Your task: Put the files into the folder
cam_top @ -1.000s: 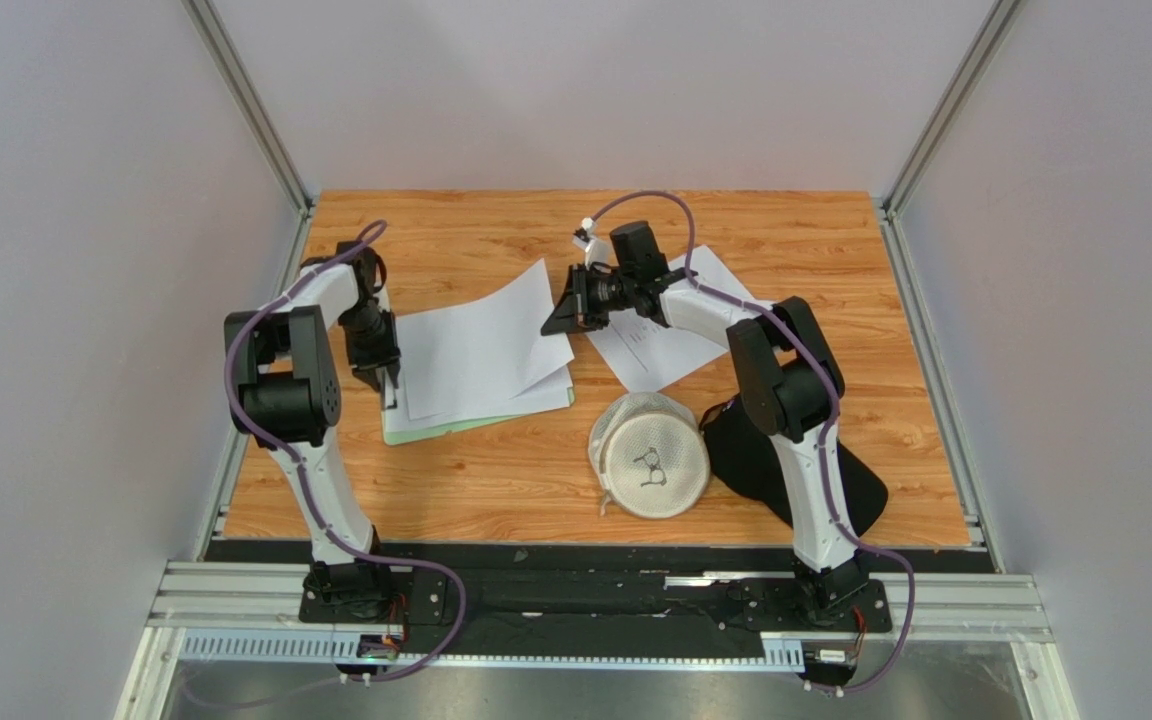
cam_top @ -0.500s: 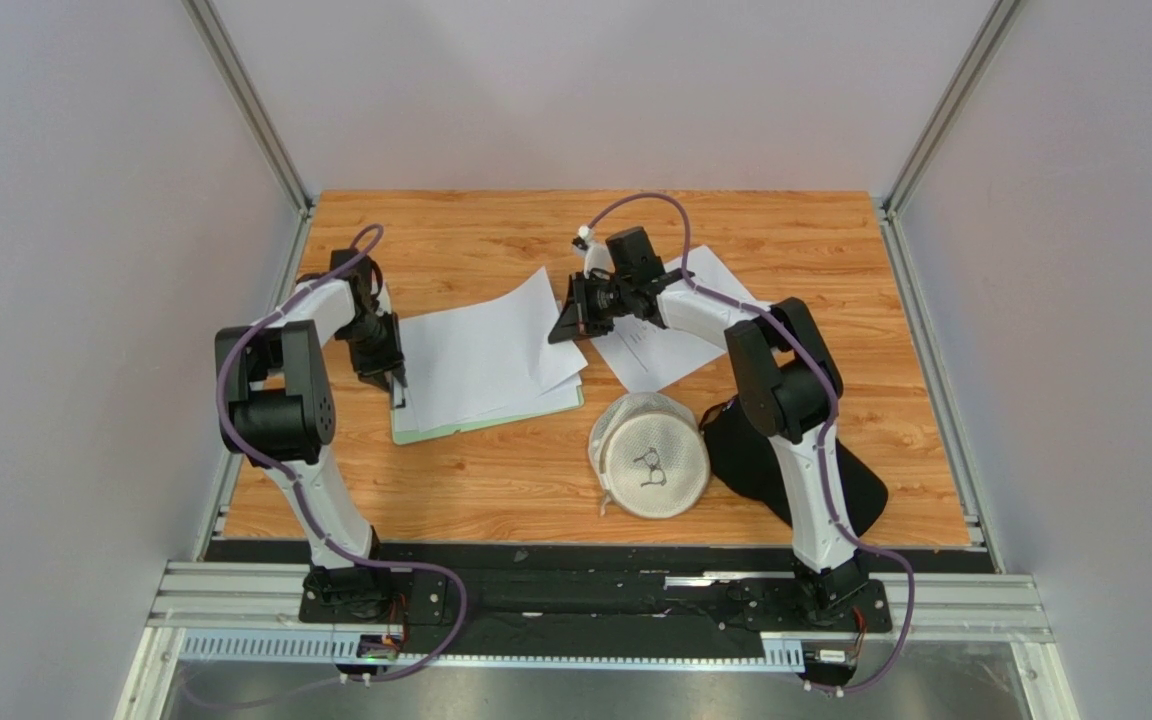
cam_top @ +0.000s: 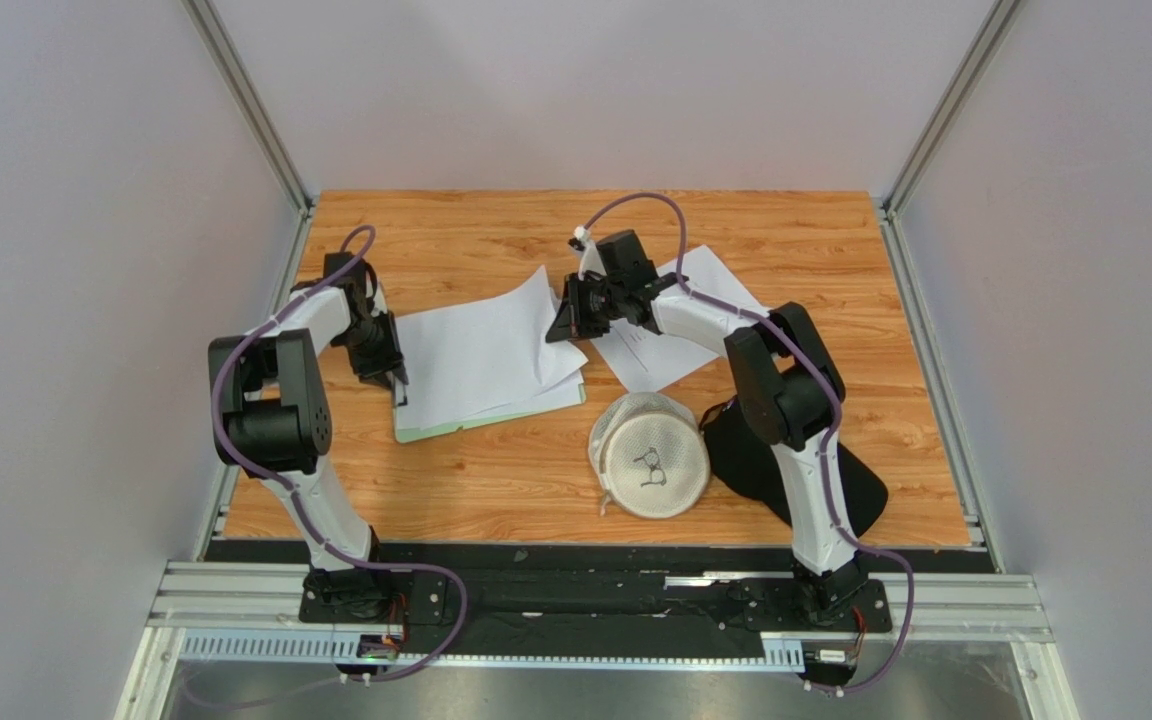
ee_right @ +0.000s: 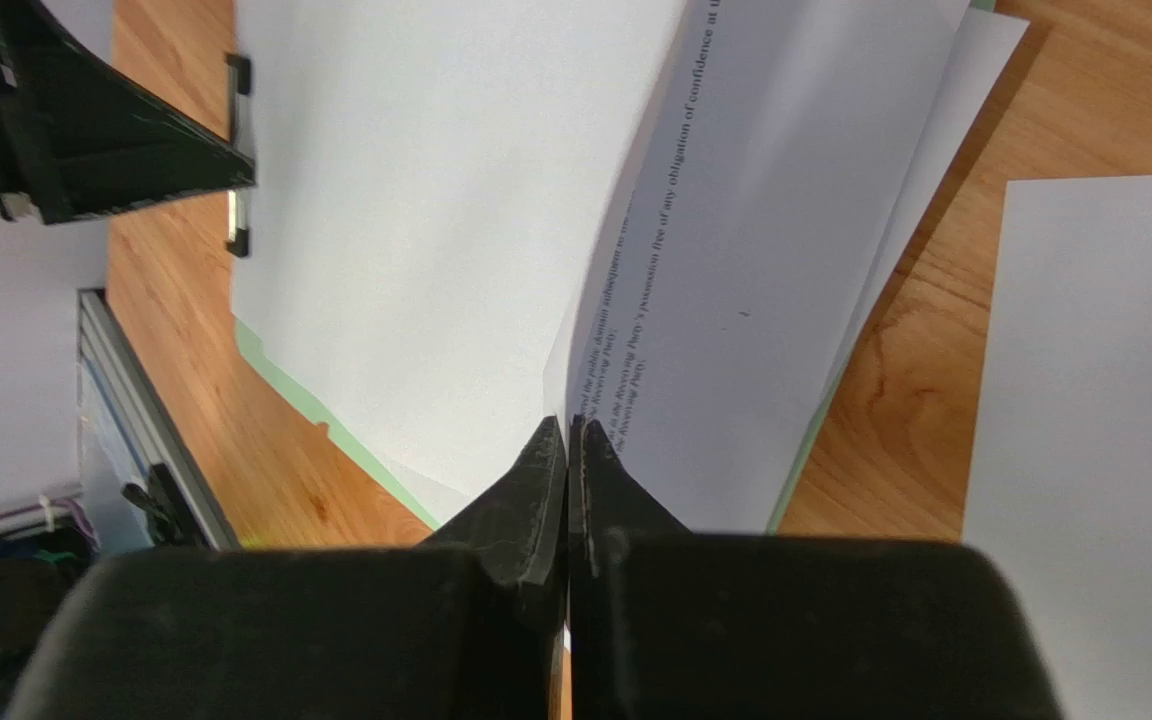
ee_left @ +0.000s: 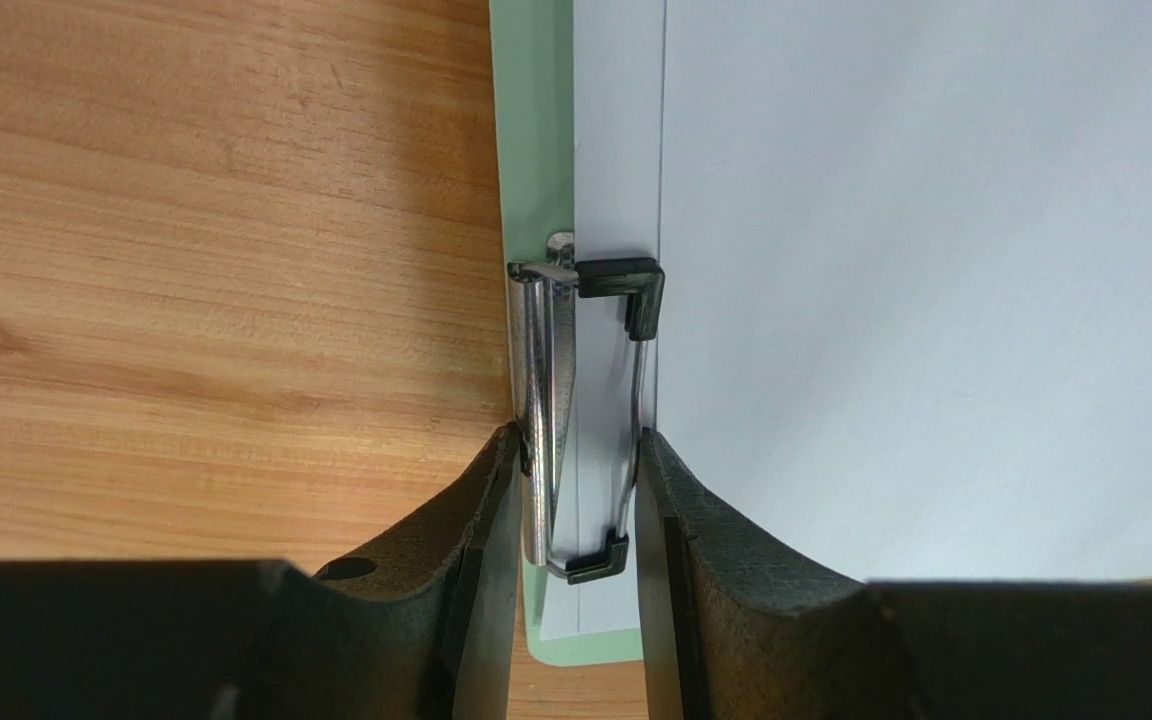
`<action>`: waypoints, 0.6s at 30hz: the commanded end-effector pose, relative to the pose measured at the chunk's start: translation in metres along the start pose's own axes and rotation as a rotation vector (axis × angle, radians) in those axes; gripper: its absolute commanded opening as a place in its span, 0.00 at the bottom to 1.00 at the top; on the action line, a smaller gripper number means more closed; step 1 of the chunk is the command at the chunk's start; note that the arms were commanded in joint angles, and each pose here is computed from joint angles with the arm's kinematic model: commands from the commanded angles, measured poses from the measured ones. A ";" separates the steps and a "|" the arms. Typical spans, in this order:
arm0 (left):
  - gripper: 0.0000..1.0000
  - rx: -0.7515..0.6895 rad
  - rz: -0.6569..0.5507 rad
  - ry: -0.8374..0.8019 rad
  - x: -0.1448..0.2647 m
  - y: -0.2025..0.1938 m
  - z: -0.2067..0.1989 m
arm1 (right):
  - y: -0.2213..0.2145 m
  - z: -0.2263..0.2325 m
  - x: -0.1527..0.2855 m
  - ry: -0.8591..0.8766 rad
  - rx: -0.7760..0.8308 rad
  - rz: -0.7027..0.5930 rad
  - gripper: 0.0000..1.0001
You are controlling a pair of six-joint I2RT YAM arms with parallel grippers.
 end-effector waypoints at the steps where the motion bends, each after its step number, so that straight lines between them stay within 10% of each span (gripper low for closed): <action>1: 0.00 0.067 -0.074 -0.024 0.017 0.019 -0.009 | 0.022 0.048 0.023 0.125 -0.031 -0.106 0.00; 12: 0.00 0.076 -0.035 -0.029 0.007 0.012 -0.009 | 0.012 0.030 0.008 0.117 -0.067 -0.044 0.44; 18: 0.00 0.070 -0.043 -0.038 0.007 0.012 -0.010 | 0.011 0.016 -0.007 0.083 -0.060 -0.002 0.47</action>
Point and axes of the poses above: each gripper's point midway between its finger pads, its own x axis back along the fingers, its own z axis along the line the jaws close on, y = z × x, the point moved 1 cm from there along x, back along the fingers, and after that the axes turned 5 degrees about -x, right-handed, at the moved point
